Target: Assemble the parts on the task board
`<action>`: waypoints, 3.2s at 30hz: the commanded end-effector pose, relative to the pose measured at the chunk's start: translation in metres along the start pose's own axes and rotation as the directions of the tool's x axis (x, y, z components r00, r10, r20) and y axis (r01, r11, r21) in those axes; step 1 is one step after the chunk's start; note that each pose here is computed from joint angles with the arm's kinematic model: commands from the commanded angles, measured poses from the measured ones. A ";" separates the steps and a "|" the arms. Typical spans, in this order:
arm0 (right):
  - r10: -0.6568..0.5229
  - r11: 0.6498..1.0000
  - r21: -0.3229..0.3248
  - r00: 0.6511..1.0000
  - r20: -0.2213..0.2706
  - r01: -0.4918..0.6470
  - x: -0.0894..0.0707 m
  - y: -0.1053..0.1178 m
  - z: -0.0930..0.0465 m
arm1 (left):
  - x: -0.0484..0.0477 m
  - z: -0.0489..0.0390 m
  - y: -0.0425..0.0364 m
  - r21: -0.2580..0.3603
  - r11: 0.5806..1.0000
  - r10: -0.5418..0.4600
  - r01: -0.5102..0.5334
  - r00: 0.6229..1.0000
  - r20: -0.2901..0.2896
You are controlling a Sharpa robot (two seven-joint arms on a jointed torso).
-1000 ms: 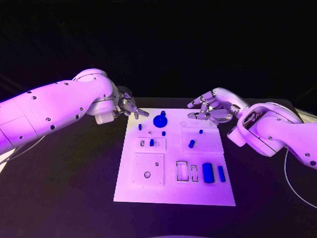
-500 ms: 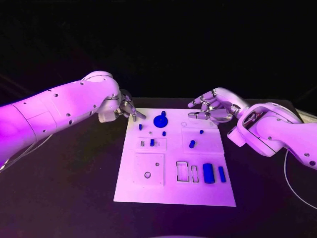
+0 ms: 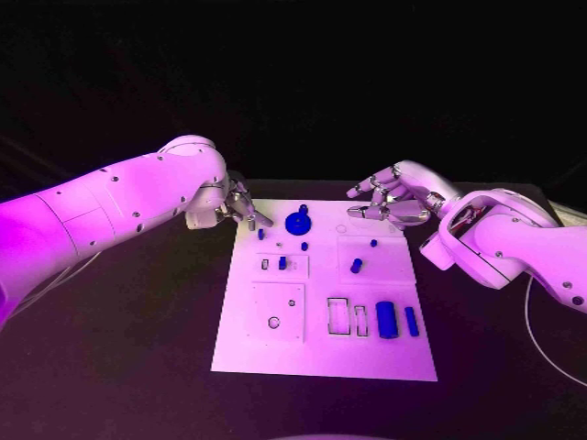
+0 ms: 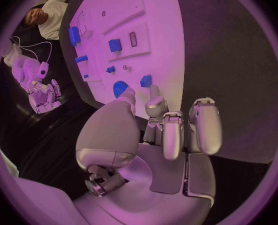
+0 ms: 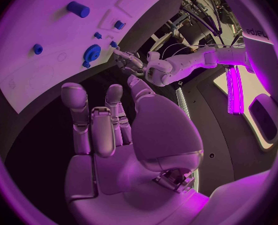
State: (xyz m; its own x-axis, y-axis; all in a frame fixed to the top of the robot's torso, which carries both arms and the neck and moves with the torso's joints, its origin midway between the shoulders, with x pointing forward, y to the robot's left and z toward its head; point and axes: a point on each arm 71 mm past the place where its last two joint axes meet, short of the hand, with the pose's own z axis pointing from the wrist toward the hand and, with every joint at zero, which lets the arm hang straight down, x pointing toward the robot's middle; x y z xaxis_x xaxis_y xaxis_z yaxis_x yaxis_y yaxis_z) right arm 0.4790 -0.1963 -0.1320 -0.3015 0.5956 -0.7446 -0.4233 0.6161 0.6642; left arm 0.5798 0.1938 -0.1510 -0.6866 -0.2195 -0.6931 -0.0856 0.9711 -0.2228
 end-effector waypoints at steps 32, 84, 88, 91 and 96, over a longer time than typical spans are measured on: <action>0.005 1.000 -0.013 1.000 -0.008 -0.005 0.002 0.002 0.001 | 0.0084 0.0066 -0.0052 0.010 1.000 0.013 -0.012 0.999 -0.036; 0.018 1.000 -0.009 1.000 -0.019 -0.018 0.002 -0.002 -0.001 | 0.0596 -0.0237 0.0112 0.166 0.983 -0.083 0.082 0.997 0.001; 0.018 1.000 -0.007 1.000 -0.020 -0.018 0.002 -0.003 -0.002 | 0.0666 -0.0221 0.0107 0.173 0.983 -0.056 0.054 0.998 0.005; 0.018 1.000 -0.006 1.000 -0.020 -0.019 0.002 -0.003 -0.002 | 0.0694 -0.0215 0.0102 0.175 0.984 -0.042 0.040 0.999 0.006; 0.019 1.000 -0.005 1.000 -0.022 -0.019 0.003 -0.003 -0.002 | 0.0726 -0.0210 0.0109 0.173 0.985 -0.020 0.021 1.000 -0.010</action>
State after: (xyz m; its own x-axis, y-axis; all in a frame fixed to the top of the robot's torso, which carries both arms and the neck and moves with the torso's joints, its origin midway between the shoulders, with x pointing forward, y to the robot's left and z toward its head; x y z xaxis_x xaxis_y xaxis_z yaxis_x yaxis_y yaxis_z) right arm 0.4783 -0.1988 -0.1357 -0.3173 0.6012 -0.7334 -0.4155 0.6071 0.6774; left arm 0.5150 0.1914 -0.1878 -0.6894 -0.2756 -0.6699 -0.0082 0.9277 -0.3733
